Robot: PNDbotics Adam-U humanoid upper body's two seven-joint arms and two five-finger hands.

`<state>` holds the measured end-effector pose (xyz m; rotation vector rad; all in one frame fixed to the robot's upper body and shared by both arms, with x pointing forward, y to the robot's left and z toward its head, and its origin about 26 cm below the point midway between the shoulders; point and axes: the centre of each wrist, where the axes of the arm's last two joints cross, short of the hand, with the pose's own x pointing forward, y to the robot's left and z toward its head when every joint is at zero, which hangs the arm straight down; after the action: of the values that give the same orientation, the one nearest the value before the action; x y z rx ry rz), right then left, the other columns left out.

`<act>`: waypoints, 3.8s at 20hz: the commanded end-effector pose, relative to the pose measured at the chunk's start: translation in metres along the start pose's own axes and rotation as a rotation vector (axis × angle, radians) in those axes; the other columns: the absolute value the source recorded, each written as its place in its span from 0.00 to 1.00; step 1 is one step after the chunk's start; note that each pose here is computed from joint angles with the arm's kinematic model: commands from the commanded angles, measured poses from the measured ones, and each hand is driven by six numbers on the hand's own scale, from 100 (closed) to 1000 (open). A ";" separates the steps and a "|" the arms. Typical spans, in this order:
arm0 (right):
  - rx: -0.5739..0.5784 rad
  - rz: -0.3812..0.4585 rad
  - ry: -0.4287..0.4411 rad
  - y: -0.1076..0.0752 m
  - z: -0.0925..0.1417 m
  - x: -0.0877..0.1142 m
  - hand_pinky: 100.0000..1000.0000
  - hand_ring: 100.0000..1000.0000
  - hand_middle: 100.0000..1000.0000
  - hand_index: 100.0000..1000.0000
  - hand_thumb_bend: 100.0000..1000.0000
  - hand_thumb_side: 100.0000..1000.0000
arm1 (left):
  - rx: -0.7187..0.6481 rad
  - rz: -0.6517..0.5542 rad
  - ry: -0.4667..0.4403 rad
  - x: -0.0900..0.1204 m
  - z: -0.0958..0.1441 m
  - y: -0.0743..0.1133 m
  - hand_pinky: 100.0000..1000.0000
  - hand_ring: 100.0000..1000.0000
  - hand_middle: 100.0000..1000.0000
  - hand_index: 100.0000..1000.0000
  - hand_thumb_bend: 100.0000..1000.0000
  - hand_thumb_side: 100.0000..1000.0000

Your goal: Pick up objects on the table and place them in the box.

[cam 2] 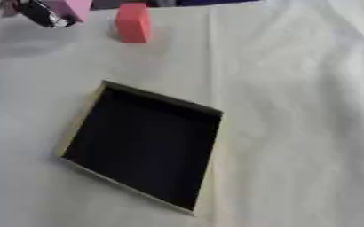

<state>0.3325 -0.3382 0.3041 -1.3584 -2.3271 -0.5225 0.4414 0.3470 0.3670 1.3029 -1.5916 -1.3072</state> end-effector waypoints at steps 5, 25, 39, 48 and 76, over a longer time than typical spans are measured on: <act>-0.009 0.010 -0.047 -0.004 0.000 0.009 0.80 0.77 0.65 0.70 0.00 0.59 | 0.052 -0.043 -0.132 0.033 0.012 0.029 0.48 0.33 0.29 0.39 0.23 0.00; -0.018 0.035 -0.039 -0.008 0.022 0.012 0.80 0.77 0.65 0.70 0.00 0.61 | 0.127 0.007 -0.571 0.157 0.095 0.036 0.49 0.33 0.29 0.39 0.22 0.00; -0.027 0.038 -0.018 -0.010 0.024 0.010 0.80 0.77 0.65 0.70 0.00 0.61 | 0.042 -0.109 -0.809 0.202 0.101 0.004 0.44 0.34 0.28 0.41 0.25 0.00; -0.032 0.036 0.004 -0.012 0.024 0.006 0.80 0.77 0.64 0.70 0.00 0.61 | -0.018 -0.093 -0.879 0.212 0.103 -0.019 0.44 0.35 0.29 0.42 0.23 0.00; -0.038 0.025 0.034 -0.014 0.025 0.000 0.79 0.77 0.63 0.69 0.00 0.61 | -0.271 -0.186 -0.794 0.222 0.089 -0.067 0.57 0.47 0.43 0.58 0.35 0.00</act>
<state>0.3201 -0.3285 0.2732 -1.3573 -2.2592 -0.5763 0.3202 0.1567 0.2564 0.7761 -1.7184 -2.2483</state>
